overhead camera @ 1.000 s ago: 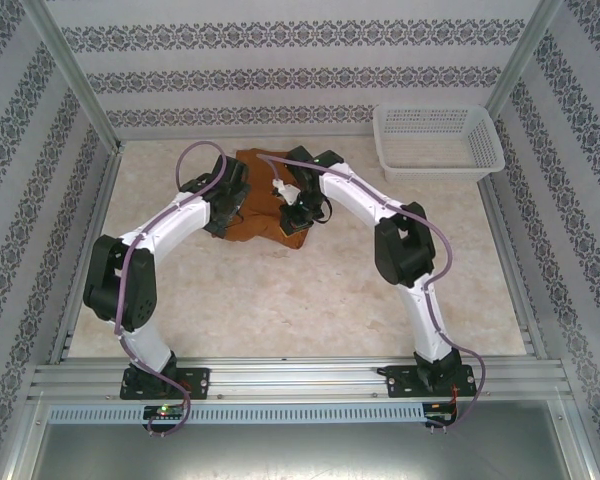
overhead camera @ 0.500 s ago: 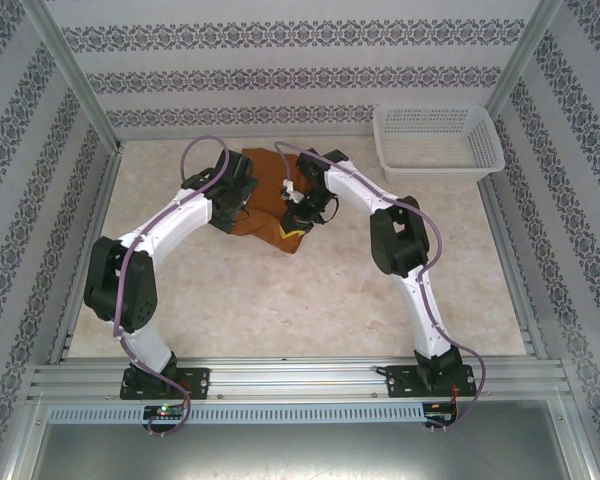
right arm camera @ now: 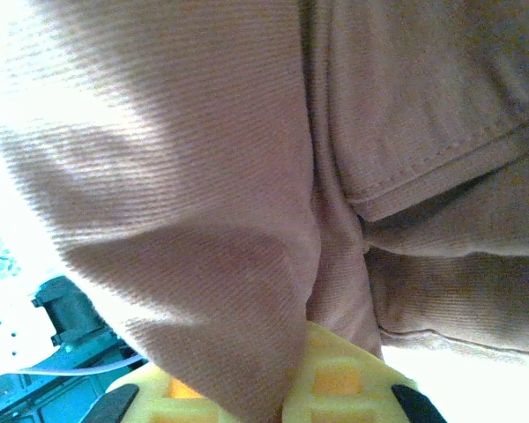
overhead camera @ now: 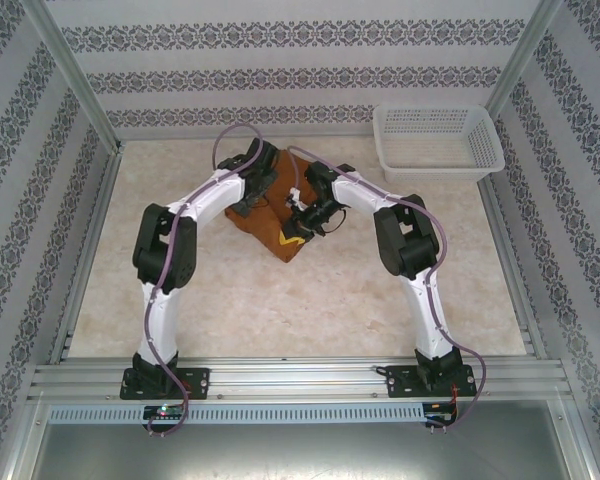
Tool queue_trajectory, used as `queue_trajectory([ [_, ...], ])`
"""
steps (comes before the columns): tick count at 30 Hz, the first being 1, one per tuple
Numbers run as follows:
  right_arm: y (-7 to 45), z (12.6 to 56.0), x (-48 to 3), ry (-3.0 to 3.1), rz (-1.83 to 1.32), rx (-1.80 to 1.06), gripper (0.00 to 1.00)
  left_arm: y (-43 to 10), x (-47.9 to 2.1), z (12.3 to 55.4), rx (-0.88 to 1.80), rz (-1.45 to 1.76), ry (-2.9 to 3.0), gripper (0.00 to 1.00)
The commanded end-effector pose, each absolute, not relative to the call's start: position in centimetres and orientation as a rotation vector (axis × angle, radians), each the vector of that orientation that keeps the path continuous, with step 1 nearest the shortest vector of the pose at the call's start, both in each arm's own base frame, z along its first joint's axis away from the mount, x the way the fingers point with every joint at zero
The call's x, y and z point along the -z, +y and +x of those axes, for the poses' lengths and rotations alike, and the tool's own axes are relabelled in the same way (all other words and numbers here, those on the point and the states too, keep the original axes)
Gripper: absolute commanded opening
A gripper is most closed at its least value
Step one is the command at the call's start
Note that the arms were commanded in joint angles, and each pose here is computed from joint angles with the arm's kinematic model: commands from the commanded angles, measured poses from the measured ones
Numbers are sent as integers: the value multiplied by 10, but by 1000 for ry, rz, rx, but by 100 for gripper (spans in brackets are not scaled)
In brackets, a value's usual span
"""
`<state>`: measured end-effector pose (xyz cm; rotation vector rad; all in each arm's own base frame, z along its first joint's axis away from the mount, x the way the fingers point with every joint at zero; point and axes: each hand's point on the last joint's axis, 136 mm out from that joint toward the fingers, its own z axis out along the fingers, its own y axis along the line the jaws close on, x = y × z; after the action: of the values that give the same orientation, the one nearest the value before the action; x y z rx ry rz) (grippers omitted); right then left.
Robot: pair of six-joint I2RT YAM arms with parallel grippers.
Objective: Roll up the long pants
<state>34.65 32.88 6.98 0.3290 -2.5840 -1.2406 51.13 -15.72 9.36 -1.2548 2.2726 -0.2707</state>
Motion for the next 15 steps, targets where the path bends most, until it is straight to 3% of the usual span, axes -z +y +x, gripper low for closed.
queue_trajectory([
  [1, 314, 316, -65, -2533, 239, 1083, 15, -134, -78, 539, 174, -1236, 2224, 100],
  [3, 305, 317, -61, -2611, 288, 988, 45, -132, -63, 541, 142, -1265, 2258, 100],
  [5, 293, 320, -61, -2733, 369, 849, 56, -133, -50, 541, 130, -1277, 2289, 100],
  [11, 248, 319, -96, -3142, 731, 4, 67, -135, -30, 533, 130, -1297, 2330, 100],
  [15, 258, 320, -132, -3306, 897, -384, 68, -138, -23, 529, 147, -1315, 2344, 100],
])
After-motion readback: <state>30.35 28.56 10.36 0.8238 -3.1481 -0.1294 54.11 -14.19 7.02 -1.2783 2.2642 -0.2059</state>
